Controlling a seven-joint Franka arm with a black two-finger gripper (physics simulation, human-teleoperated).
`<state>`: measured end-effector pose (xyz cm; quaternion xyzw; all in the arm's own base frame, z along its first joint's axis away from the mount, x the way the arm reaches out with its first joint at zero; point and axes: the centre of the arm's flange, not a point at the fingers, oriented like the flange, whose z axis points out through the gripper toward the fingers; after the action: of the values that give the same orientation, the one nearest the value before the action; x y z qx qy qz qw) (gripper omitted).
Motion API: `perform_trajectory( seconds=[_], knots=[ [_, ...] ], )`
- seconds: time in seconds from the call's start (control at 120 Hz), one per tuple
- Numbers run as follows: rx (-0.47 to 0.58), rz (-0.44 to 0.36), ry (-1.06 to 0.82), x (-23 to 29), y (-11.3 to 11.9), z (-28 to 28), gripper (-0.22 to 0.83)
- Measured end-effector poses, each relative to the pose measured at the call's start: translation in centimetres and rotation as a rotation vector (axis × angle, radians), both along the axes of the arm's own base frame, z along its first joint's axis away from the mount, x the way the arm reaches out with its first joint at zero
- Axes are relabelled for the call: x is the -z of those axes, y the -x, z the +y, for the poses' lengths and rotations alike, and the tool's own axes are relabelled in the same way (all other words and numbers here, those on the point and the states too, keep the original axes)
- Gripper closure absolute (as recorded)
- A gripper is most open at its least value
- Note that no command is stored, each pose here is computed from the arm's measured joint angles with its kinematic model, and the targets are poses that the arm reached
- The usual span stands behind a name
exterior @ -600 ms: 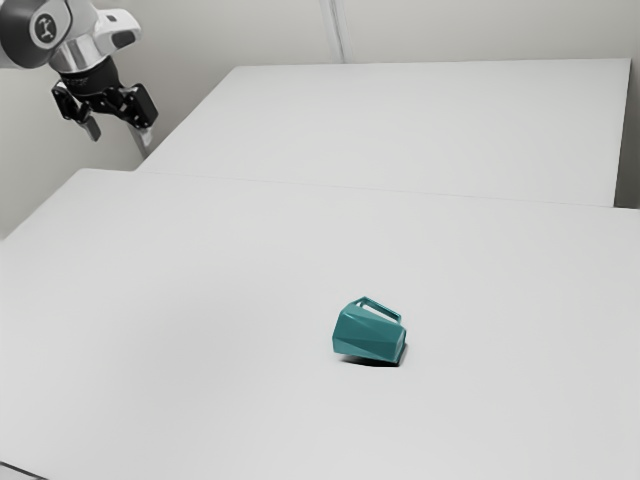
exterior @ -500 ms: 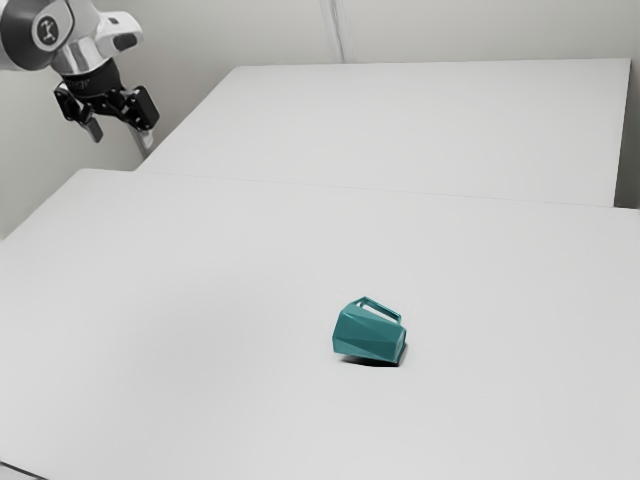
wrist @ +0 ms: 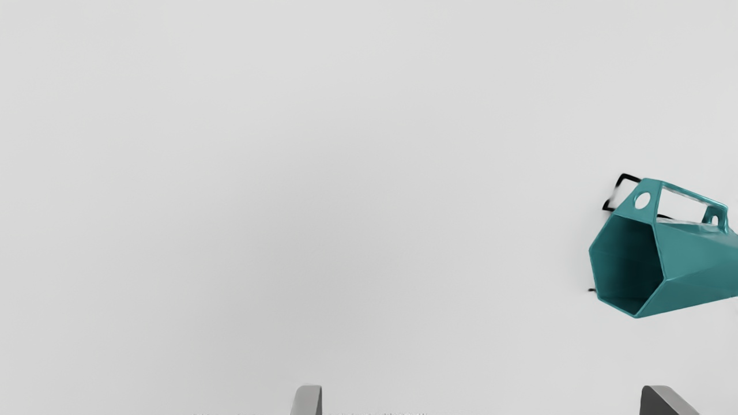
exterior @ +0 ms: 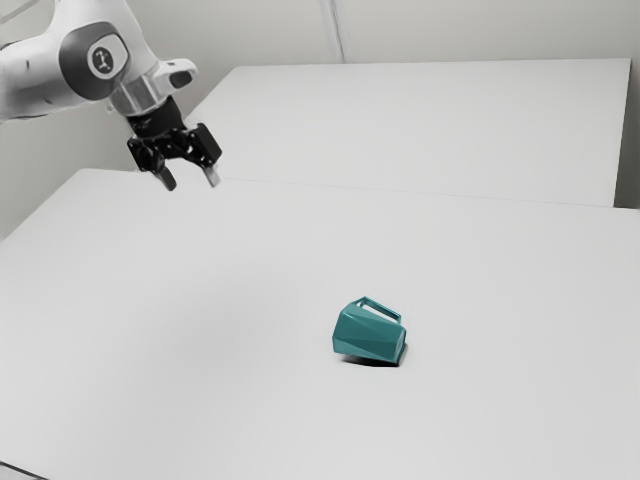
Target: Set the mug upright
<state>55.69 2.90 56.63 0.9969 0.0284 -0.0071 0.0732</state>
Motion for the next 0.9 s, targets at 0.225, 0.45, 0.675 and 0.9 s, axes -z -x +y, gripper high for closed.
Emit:
perform_trajectory(
  seconds=[0.225,0.45,0.675,0.9],
  knots=[
    [-0.059,0.155,0.242,8.1,-0.3,-1.9,0.00],
    [-0.157,0.293,0.432,15.7,-0.6,-2.6,0.00],
    [-0.185,0.365,0.532,20.4,-1.6,-5.5,0.00],
    [-0.184,0.424,0.602,23.6,-1.4,-9.7,0.00]
  ],
)
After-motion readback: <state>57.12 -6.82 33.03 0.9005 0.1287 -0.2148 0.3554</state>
